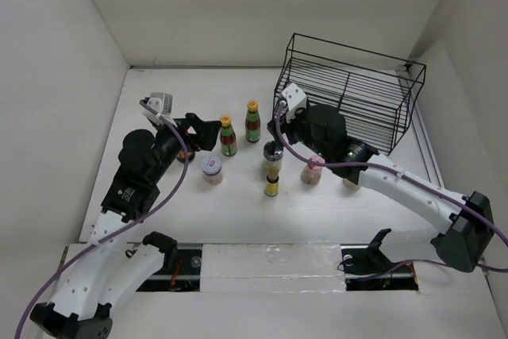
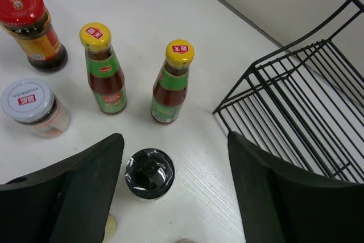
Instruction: Organize the condiment bottles
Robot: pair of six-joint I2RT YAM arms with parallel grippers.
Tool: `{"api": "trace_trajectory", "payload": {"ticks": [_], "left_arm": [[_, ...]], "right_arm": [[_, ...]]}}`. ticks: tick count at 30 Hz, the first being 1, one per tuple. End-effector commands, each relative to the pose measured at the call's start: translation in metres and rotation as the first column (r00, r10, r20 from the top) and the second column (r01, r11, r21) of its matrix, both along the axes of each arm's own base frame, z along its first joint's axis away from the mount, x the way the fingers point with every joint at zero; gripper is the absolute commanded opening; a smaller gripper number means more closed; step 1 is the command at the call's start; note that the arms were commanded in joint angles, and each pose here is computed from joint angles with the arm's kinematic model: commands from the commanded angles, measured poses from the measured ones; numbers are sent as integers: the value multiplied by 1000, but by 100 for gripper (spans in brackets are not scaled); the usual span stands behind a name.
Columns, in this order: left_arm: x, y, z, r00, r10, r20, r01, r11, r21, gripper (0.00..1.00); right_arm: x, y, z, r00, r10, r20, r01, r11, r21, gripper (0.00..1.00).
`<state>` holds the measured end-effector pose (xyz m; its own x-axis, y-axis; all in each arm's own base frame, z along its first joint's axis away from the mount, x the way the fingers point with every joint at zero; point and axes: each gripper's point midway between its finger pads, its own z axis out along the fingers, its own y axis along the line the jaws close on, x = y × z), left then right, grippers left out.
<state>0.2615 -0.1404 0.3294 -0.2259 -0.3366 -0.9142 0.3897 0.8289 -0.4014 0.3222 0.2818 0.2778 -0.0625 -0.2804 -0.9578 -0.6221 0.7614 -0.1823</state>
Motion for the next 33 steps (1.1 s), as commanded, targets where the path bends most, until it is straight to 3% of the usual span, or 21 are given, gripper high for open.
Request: {"api": "trace_trajectory", "payload": {"ticks": [1,3,4,5,6,7,8,10,11,12,13,15,16,18,25,33], "left_arm": [[-2,2,10,999,0,49,0,1000,-6,94],[-3,4,11,998,10,62,-9,1000,-11,95],[-3,4,11,998,10,61,-9,1000,-11,90],[-3,4,11,998,10,61,-9,1000,-11,85],[-4,2,11,998,1,61,0,1000,-11,81],[-6,3,14,997,1,71,0,1000,-15,72],[-5,3,13,997,1,73,0,1000,-16,50],[-5,3,13,997,1,73,0,1000,-16,33],[-5,3,13,997,1,73,0,1000,-16,28],[-4,5,13,997,15,73,-14,1000,-16,23],[-3,6,13,997,25,73,-24,1000,-16,23],[-3,6,13,997,26,73,-24,1000,-16,30],[-3,6,13,997,26,73,-24,1000,-16,44],[-1,10,13,996,48,72,-47,999,-16,56],[1,15,10,995,86,52,-84,996,-34,71],[1,13,10,996,75,50,-74,997,-33,71]], "right_arm": [[5,7,30,998,0,56,-3,998,61,79],[5,7,30,998,0,56,-3,998,61,60],[5,8,28,998,0,59,-4,998,64,47],[7,10,27,998,0,60,-4,998,65,28],[9,11,22,998,2,59,-5,999,49,2],[11,16,18,998,19,54,-21,999,35,0],[12,19,17,998,29,48,-30,999,31,0],[14,21,11,999,29,38,-30,999,21,0],[16,24,9,999,29,33,-30,999,17,5],[17,25,4,999,30,25,-30,1000,8,13],[19,30,7,999,40,28,-40,999,14,34],[24,40,-7,998,65,6,-65,998,-14,53],[24,43,-14,997,79,-8,-79,997,-22,68],[30,50,-24,997,76,-30,-77,997,-30,76],[63,62,-41,994,89,-61,-89,996,-3,81],[95,69,-34,992,124,-27,-122,991,48,78]]}}
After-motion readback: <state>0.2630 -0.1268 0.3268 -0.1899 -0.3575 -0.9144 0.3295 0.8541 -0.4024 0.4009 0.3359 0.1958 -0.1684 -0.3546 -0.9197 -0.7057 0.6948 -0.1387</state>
